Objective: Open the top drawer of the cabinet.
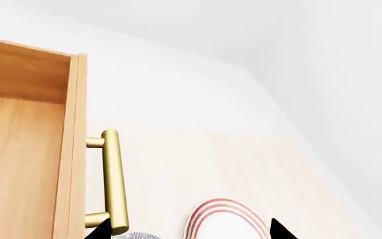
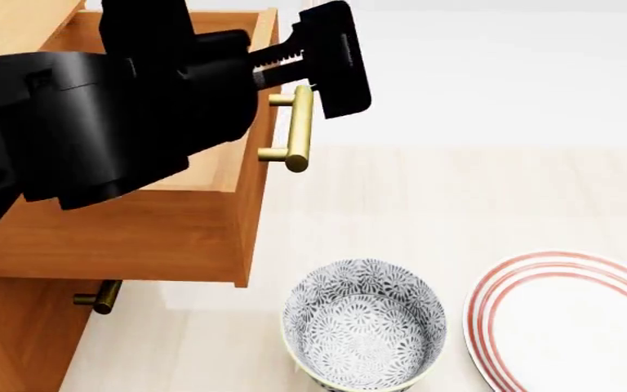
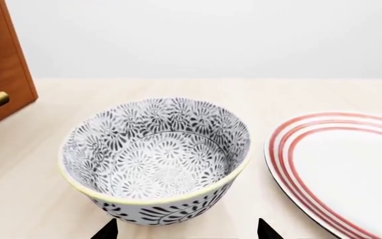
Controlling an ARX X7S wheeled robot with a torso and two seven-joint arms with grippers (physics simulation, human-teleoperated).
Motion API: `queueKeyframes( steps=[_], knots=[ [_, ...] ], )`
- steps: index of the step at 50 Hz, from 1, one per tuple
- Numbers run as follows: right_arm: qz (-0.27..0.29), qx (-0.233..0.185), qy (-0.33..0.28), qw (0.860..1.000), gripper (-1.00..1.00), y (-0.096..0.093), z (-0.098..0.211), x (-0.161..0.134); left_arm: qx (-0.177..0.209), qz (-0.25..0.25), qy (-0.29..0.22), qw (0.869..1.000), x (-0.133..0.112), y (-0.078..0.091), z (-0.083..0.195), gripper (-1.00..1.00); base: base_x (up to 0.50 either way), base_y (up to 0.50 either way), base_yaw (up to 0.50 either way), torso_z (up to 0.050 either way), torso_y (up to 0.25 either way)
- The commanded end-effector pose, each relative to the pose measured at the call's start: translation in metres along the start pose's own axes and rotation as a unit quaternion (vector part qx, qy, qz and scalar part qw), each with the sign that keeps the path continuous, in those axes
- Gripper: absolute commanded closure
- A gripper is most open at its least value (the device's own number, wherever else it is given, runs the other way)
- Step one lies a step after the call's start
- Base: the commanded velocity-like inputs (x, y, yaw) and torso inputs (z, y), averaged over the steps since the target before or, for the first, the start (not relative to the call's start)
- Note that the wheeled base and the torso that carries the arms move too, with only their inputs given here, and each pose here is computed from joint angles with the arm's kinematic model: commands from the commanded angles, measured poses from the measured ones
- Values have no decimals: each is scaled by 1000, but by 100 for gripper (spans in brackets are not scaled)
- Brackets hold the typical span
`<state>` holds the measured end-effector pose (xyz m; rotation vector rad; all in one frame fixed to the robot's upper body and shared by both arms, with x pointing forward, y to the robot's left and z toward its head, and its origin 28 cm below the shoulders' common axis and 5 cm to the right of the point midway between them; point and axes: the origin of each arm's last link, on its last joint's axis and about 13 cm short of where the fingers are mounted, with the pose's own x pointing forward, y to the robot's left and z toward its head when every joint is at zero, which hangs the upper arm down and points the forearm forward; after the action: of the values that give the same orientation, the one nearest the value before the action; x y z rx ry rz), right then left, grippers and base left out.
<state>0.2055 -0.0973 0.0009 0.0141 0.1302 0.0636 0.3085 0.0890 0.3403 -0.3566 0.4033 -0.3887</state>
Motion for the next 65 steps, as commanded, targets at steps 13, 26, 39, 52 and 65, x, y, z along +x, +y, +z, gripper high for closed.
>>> queueKeyframes(
  steps=[13, 26, 39, 52, 65],
  knots=[
    [2, 6, -2, 1000, -100, 1, 2, 2, 195, -45, -159, 967, -44, -10, -34, -100, 0, 0, 0, 0, 0],
    [4, 5, 2, 1000, -100, 3, 0, 1, 290, -47, -245, 924, -59, 2, -72, -100, 0, 0, 0, 0, 0],
    [5, 5, 3, 1000, -100, 3, 0, 1, 362, -45, -321, 874, -73, 11, -105, -100, 0, 0, 0, 0, 0],
    [5, 5, 5, 1000, -100, 3, 0, 0, 429, -37, -414, 802, -77, 23, -133, -100, 0, 0, 0, 0, 0],
    [0, 10, 10, 1000, -100, 2, 1, 2, 455, 8, -455, 766, -65, 50, -160, -100, 0, 0, 0, 0, 0]
  ],
)
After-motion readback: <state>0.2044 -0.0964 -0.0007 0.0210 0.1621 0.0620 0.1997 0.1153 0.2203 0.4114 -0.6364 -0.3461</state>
